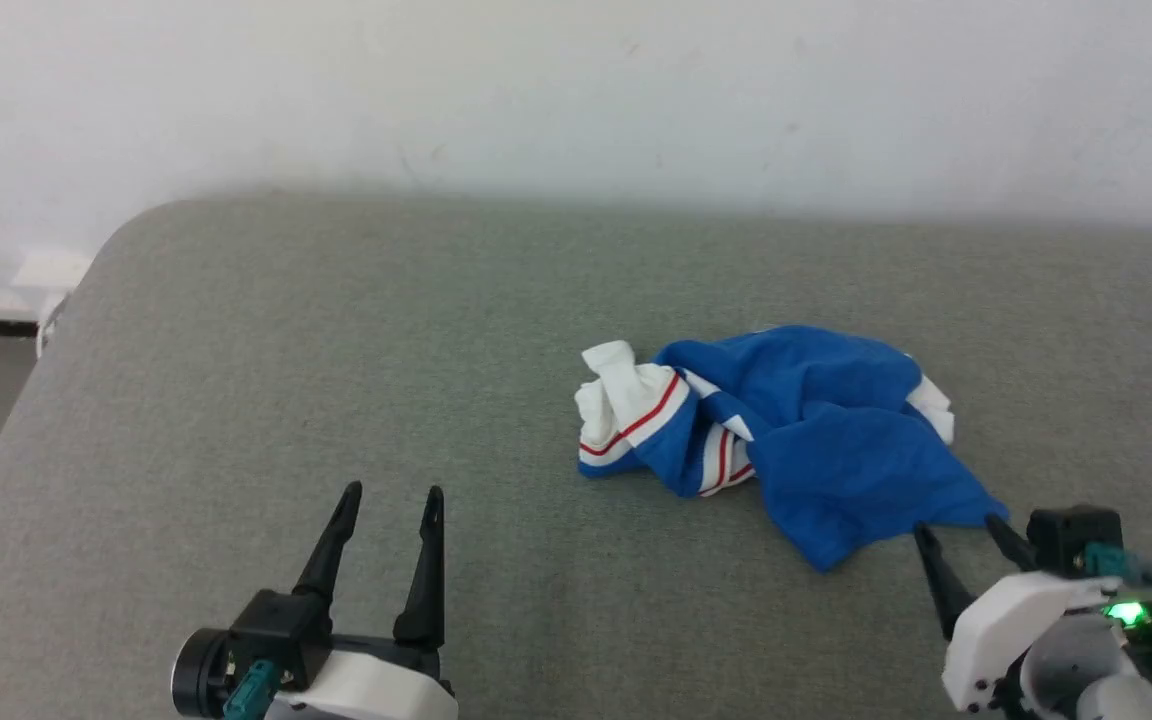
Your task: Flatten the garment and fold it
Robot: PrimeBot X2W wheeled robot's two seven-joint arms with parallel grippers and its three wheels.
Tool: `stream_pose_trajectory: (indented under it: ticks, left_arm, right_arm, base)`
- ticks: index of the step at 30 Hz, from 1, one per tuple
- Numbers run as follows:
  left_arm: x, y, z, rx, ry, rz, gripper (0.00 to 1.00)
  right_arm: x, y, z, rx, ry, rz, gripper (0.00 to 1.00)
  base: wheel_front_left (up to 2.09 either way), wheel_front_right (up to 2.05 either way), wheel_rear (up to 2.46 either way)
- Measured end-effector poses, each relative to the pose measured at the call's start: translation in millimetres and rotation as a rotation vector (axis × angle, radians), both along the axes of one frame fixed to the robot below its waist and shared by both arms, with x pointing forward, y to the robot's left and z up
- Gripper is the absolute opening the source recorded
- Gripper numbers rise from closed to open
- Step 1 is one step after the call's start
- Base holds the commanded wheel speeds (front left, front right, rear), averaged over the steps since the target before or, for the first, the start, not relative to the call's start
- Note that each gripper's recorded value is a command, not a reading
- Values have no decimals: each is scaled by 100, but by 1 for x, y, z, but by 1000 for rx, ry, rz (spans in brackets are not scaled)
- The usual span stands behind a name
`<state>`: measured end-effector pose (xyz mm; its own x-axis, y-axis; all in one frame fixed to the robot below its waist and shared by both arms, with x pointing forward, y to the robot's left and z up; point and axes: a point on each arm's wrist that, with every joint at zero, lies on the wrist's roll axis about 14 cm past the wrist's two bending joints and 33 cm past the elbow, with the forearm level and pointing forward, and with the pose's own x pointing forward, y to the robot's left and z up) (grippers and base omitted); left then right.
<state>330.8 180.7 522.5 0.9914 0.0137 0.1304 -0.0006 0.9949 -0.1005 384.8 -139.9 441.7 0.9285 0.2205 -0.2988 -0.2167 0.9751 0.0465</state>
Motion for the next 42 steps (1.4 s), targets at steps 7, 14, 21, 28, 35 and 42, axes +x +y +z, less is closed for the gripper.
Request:
stream_pose_trajectory:
  ticks: [7, 14, 21, 28, 35, 42]
  left_arm:
    - [-5, 16, -4, -2, 17, 57, 100]
    - [-10, 31, -16, 1, 61, 111, 100]
    - [-10, 37, -23, 4, 90, 140, 100]
    - [-9, 32, -21, 1, 77, 120, 100]
    - [-10, 15, -14, -7, 47, 61, 100]
    - [-6, -2, -4, -6, 12, 6, 100]
  right_arm:
    - [28, -12, -38, -74, 249, 1, 100]
    - [52, -7, -62, -98, 347, 15, 100]
    - [65, -1, -70, -99, 351, 23, 0]
    - [60, 1, -45, -54, 226, 8, 0]
    - [52, -2, 42, -13, -53, 3, 0]
    - [51, -1, 160, -16, -388, 27, 0]
  base:
    - [0, 0, 0]
    - [0, 0, 0]
    - [0, 0, 0]
    - [0, 0, 0]
    - [0, 0, 0]
    - [0, 0, 0]
